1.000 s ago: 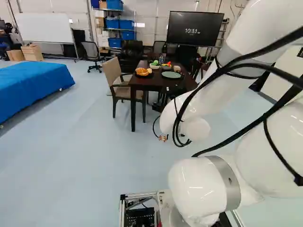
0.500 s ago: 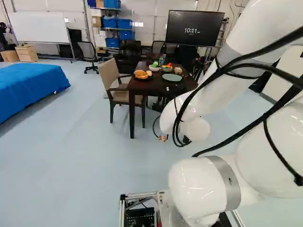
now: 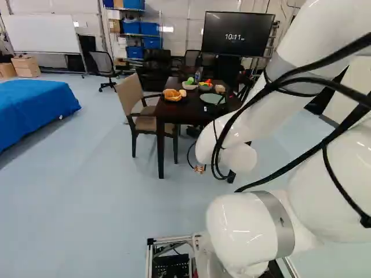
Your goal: Move the croissant to the empty plate
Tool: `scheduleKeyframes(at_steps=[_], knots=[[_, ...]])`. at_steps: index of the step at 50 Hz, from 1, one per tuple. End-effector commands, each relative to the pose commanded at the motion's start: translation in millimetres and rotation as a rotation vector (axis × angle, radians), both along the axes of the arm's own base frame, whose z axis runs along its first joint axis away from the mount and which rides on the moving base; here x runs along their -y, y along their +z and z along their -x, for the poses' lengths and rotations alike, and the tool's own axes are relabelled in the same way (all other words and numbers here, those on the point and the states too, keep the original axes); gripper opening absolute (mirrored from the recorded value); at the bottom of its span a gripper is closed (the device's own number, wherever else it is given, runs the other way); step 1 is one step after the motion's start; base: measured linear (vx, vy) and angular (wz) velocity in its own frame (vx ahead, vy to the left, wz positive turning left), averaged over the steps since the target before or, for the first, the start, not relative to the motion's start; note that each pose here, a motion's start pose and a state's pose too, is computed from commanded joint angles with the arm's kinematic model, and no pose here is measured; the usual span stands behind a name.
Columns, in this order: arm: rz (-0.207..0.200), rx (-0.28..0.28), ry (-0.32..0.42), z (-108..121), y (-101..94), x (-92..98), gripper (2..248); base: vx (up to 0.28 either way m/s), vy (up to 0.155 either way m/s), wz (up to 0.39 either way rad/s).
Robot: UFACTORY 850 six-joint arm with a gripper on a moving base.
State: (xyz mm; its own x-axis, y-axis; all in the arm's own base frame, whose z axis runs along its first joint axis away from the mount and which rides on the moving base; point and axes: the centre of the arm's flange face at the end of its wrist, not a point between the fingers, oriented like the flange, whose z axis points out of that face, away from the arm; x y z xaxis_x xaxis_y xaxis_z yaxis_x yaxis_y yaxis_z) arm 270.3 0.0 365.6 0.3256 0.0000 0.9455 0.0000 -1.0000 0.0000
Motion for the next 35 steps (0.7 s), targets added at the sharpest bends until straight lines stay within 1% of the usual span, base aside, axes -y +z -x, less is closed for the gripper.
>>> scheduleKeyframes(at_steps=[8,35], knots=[[0.0,0.0,0.0,0.0,0.0,0.0,247,0.208,0.067,-0.031],[0.0,0.0,0.0,0.0,0.0,0.0,247,0.214,0.087,-0.027]])
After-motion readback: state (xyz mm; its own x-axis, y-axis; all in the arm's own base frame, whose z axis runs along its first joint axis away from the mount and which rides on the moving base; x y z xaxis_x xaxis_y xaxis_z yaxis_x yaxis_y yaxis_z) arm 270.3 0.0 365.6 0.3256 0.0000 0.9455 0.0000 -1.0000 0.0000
